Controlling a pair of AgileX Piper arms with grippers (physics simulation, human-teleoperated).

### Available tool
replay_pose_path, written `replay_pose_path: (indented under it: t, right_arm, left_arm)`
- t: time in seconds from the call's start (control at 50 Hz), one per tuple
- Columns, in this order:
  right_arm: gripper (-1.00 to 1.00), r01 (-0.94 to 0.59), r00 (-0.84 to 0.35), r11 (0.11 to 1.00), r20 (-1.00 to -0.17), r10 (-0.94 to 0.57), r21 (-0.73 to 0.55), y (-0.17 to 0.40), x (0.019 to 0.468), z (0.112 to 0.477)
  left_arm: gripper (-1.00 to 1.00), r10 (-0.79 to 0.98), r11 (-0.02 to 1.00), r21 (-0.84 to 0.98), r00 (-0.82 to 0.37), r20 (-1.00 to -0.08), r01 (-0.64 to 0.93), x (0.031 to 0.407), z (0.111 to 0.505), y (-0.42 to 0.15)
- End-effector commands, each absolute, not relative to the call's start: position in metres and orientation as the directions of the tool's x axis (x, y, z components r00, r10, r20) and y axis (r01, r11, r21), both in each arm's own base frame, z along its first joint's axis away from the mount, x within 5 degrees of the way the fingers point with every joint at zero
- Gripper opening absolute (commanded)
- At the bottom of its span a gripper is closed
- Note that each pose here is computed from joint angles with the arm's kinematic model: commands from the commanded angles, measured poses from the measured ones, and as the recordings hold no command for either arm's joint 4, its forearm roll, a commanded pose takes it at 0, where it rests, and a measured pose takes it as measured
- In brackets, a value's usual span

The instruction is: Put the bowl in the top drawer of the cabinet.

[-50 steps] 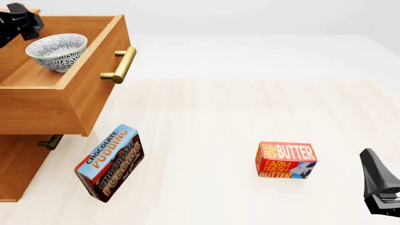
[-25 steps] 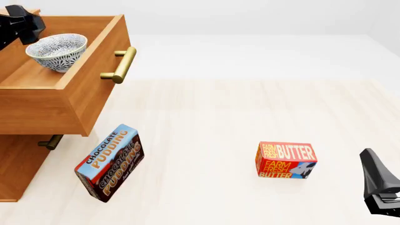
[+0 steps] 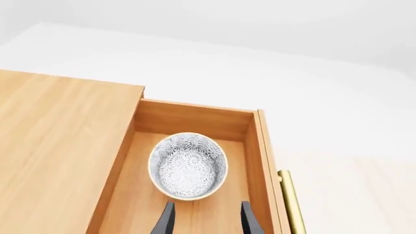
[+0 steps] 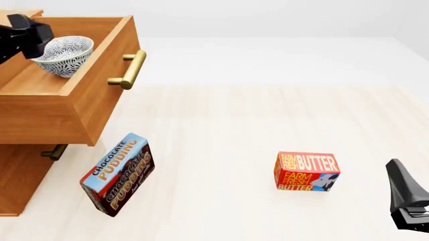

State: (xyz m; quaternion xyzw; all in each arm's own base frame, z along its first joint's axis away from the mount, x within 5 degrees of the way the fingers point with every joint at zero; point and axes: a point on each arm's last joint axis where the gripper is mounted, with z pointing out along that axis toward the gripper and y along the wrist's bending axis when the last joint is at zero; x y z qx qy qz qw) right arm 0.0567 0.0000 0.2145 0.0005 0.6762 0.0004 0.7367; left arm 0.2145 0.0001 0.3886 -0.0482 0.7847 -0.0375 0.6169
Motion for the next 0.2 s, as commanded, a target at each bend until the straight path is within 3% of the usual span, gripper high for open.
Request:
replay_pose_path:
  t: [0.02, 0.2]
  right_arm:
    - [1.00, 0.000, 0.086, 1.000, -0.996, 0.001, 0.001, 0.000, 0.057, 0.214]
    - [1.00, 0.000, 0.086, 1.000, -0.996, 0.001, 0.001, 0.000, 0.057, 0.214]
  left_arm:
    - [1.00, -0.119, 0.993, -0.121, -0.220, -0.968, -0.008, 0.198, 0.391, -0.004]
    - [1.00, -0.099, 0.994, -0.106, -0.193, -0.976, 0.026, 0.174, 0.398, -0.008]
